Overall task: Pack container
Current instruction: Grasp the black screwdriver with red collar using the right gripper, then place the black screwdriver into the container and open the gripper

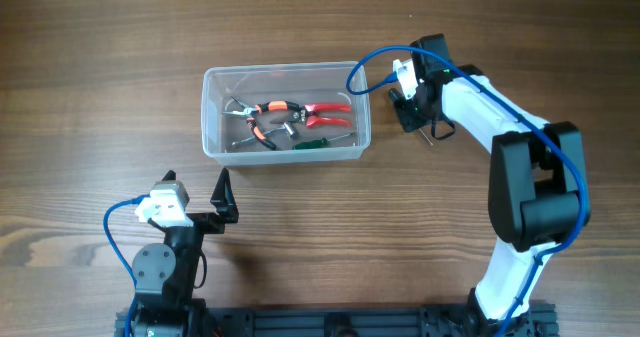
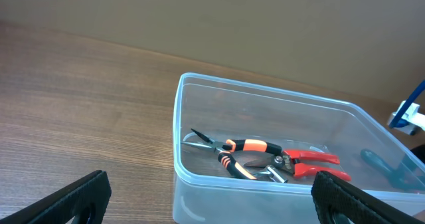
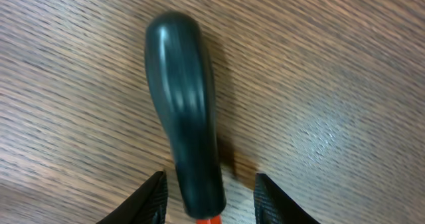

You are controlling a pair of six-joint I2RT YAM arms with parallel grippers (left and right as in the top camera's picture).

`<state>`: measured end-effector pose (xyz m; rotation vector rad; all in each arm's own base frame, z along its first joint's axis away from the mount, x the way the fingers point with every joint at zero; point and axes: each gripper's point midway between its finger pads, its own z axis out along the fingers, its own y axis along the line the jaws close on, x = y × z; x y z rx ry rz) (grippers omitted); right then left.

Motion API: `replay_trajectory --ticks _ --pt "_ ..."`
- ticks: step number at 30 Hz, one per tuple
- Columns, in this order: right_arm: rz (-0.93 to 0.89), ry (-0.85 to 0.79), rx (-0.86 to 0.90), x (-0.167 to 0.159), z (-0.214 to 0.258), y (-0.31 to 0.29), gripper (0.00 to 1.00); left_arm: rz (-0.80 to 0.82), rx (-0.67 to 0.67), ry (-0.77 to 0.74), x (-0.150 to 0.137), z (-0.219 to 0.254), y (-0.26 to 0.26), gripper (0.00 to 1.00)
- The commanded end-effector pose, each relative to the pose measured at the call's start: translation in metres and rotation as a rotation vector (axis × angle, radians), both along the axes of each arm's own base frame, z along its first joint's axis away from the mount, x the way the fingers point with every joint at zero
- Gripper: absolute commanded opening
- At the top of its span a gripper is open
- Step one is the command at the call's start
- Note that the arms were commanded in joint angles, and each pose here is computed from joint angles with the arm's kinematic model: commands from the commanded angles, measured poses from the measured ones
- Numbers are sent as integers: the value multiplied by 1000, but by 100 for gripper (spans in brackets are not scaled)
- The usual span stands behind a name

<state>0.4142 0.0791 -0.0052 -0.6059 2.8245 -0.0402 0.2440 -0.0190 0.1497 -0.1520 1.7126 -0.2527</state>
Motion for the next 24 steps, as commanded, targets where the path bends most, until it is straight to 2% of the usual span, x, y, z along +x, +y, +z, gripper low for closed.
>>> replay_trajectory --ticks 1,2,4,8,12,16,19,24 --pt "-57 128 -132 -36 -41 -29 31 10 -8 4 0 -2 2 100" --pt "-65 126 -129 -35 -41 -28 17 10 -8 4 0 -2 2 100" --pt "-78 124 -126 -34 -40 -28 4 10 -8 4 0 -2 2 100" --pt "-87 124 -125 -30 -31 -28 4 10 -8 4 0 -2 2 100" --pt "-106 55 -104 -5 12 -23 4 10 -8 4 0 -2 2 100" --pt "-143 -81 -51 26 91 -14 4 10 -8 4 0 -2 2 100" --pt "-106 -204 83 40 171 12 4 10 -8 4 0 -2 2 100" --pt "139 -376 380 21 286 95 4 10 -8 4 0 -2 2 100"
